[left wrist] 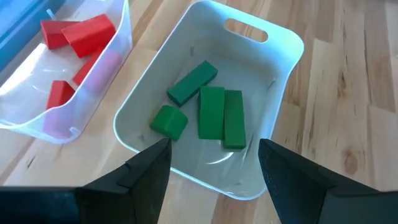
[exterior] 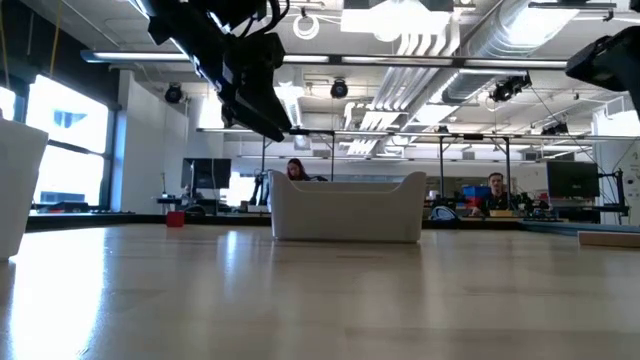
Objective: Sort & place blocks by color
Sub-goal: Put the brown arch block into the bottom white bin
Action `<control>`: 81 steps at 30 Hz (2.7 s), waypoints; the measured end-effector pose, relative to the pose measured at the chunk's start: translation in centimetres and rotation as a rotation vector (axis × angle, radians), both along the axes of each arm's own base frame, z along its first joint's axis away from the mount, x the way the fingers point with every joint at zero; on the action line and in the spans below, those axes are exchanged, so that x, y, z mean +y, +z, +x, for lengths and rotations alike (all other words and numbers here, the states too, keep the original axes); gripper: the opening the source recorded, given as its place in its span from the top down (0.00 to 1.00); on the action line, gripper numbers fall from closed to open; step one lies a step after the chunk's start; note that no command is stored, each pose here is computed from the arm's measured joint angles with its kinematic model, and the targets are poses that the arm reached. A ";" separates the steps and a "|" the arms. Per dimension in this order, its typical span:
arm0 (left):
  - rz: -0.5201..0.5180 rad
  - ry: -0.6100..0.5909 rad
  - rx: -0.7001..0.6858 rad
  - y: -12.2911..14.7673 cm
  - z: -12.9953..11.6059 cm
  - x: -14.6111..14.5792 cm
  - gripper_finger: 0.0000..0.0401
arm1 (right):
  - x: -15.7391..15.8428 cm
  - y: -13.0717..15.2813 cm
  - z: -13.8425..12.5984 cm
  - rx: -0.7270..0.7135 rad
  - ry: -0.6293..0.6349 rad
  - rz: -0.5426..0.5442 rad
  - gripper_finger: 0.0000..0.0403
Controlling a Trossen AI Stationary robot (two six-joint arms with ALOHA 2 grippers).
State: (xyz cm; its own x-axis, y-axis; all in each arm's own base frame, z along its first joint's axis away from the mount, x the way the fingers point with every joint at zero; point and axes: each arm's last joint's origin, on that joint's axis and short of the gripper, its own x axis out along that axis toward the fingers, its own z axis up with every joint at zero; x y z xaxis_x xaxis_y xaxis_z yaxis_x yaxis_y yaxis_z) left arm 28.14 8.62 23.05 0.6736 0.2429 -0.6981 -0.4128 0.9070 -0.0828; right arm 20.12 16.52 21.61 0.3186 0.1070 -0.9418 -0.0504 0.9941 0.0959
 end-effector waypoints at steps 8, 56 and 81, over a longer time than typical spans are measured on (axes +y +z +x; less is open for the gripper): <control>-0.017 0.017 -0.007 0.0 0.0 0.0 0.43 | 1.5 -1.6 -0.3 0.034 0.049 -0.056 0.45; -0.144 0.172 -0.287 1.7 1.3 0.4 0.43 | 2.2 -7.4 2.2 0.108 -0.363 -0.101 0.81; -0.242 0.239 -0.380 2.2 1.6 0.4 0.43 | -7.0 -1.3 10.5 -0.140 -0.440 -0.527 0.81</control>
State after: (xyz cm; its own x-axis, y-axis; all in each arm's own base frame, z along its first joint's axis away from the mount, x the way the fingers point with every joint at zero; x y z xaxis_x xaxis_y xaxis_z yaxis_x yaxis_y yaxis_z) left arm 29.71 9.07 25.24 0.8362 0.2827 -0.4700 -0.5062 0.7276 -0.4630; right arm 30.67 9.55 20.30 0.3492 -0.5198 -0.7797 0.3910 0.8370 -0.3828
